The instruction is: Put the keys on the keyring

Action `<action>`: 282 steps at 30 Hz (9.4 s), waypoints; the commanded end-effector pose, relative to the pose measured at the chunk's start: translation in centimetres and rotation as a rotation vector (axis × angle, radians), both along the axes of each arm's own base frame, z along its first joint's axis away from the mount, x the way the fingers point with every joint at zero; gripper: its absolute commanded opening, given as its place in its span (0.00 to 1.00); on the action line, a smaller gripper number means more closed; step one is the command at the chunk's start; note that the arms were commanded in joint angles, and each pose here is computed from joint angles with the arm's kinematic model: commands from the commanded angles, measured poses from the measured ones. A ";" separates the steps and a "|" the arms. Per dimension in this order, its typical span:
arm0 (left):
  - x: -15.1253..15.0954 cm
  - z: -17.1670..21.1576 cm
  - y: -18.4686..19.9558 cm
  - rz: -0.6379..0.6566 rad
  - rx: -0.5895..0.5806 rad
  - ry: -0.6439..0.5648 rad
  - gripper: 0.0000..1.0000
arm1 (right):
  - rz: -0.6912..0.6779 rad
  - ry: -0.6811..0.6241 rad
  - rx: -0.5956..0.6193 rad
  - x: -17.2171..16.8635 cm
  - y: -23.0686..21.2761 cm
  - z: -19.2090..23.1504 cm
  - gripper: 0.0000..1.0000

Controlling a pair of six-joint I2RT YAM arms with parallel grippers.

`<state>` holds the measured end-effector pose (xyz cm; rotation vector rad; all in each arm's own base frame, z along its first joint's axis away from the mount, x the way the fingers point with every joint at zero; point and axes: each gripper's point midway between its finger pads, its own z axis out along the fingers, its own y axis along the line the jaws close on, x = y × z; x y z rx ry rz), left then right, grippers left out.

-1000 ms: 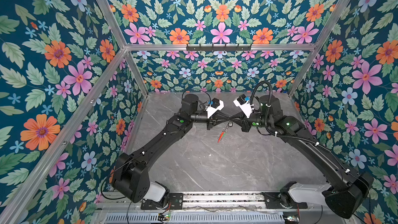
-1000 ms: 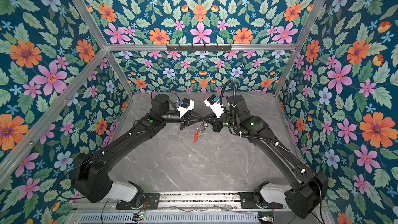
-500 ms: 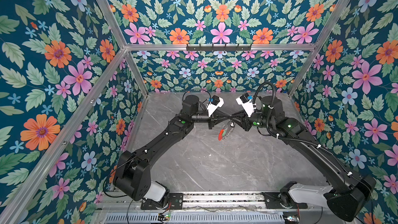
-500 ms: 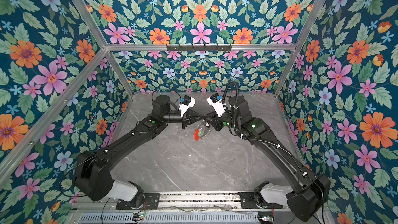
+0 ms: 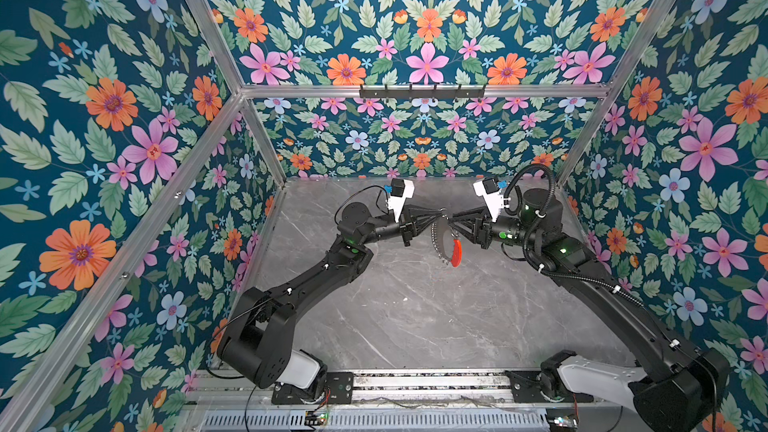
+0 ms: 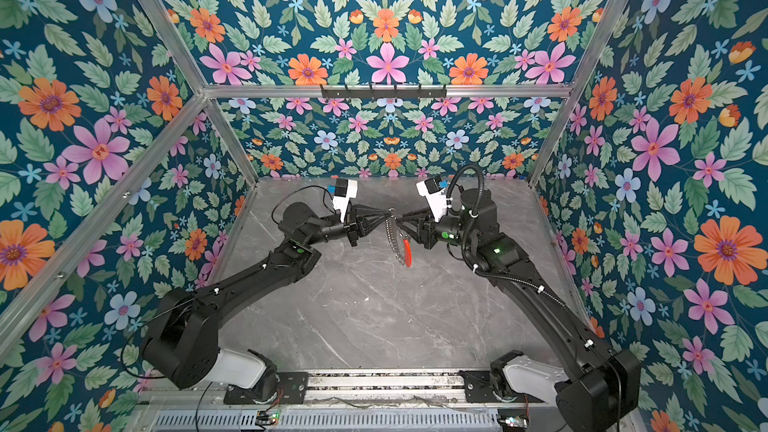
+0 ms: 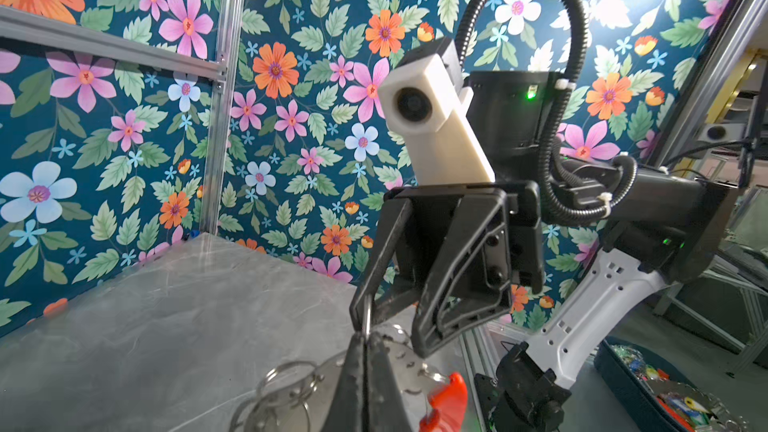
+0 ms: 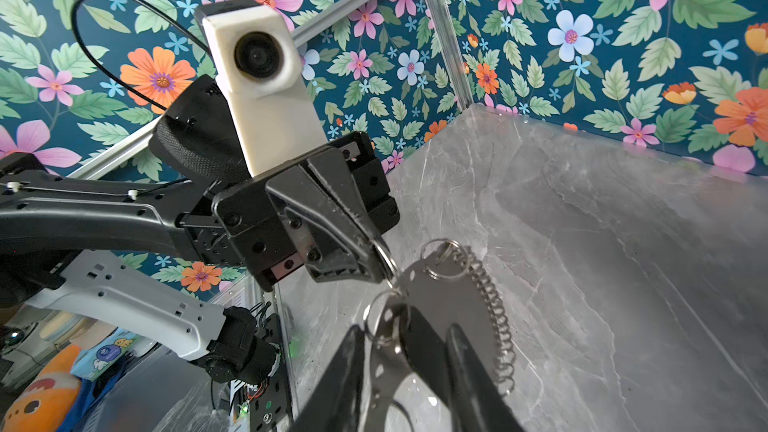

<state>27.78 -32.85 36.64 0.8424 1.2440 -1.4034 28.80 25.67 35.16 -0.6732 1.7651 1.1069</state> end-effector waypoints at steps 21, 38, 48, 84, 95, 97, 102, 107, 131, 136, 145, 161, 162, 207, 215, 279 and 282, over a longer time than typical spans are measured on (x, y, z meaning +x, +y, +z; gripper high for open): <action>-0.1 3.0 0.5 0.001 -0.144 -0.032 0.00 | 0.114 0.022 0.101 -0.2 2.4 0.6 0.07; -0.2 2.6 0.5 -0.003 -0.134 -0.033 0.00 | -0.086 -0.081 0.024 -1.0 -2.5 2.2 0.51; -0.3 2.6 0.2 -0.012 -0.124 -0.029 0.00 | -0.008 -0.079 0.123 0.3 -0.9 4.8 0.41; 0.0 1.5 -0.3 -0.012 -0.073 -0.068 0.27 | 0.038 -0.050 0.108 0.8 0.0 4.3 0.00; -1.0 -2.7 -0.1 -0.033 0.231 -0.249 0.20 | 0.020 -0.070 -0.084 0.3 -1.0 1.0 0.00; -1.3 -2.5 -0.3 -0.068 0.239 -0.254 0.20 | 0.044 -0.067 -0.093 0.0 -0.7 0.8 0.00; -1.1 -1.4 -1.1 -0.135 0.229 -0.221 0.19 | 0.078 -0.063 -0.090 -0.5 -0.2 0.7 0.00; -0.9 -0.7 -1.7 -0.184 0.183 -0.171 0.17 | 0.090 -0.066 -0.083 -0.9 0.0 1.0 0.00; -0.7 0.2 -1.3 -0.120 0.107 -0.173 0.00 | 0.008 -0.059 -0.029 0.4 -0.3 1.5 0.28; -0.3 0.3 -1.2 -0.100 0.100 -0.149 0.00 | -0.014 -0.065 -0.035 0.4 -0.9 1.3 0.42; 0.0 0.8 -1.1 -0.074 0.081 -0.132 0.00 | -0.005 -0.065 -0.050 0.2 -0.9 0.7 0.22; 2.5 1.5 -1.4 0.000 0.020 -0.035 0.00 | 0.064 -0.015 -0.009 0.5 1.2 0.0 0.01; 2.5 1.6 -1.4 -0.002 0.011 -0.036 0.00 | 0.066 -0.013 -0.009 0.5 1.3 0.0 0.02; 1.8 2.4 -1.0 -0.023 -0.084 -0.029 0.00 | 0.082 0.021 0.060 2.1 2.7 -0.3 0.01; 2.4 2.2 -0.5 0.034 -0.106 -0.036 0.00 | 0.044 0.026 0.009 2.3 2.9 -1.0 0.00; 1.8 0.8 -1.5 -0.024 -0.068 0.003 0.00 | -0.048 -0.048 -0.046 3.0 0.5 2.5 0.00; 1.8 0.9 -1.4 -0.021 -0.069 0.000 0.00 | -0.049 -0.061 -0.040 2.8 0.4 2.7 0.00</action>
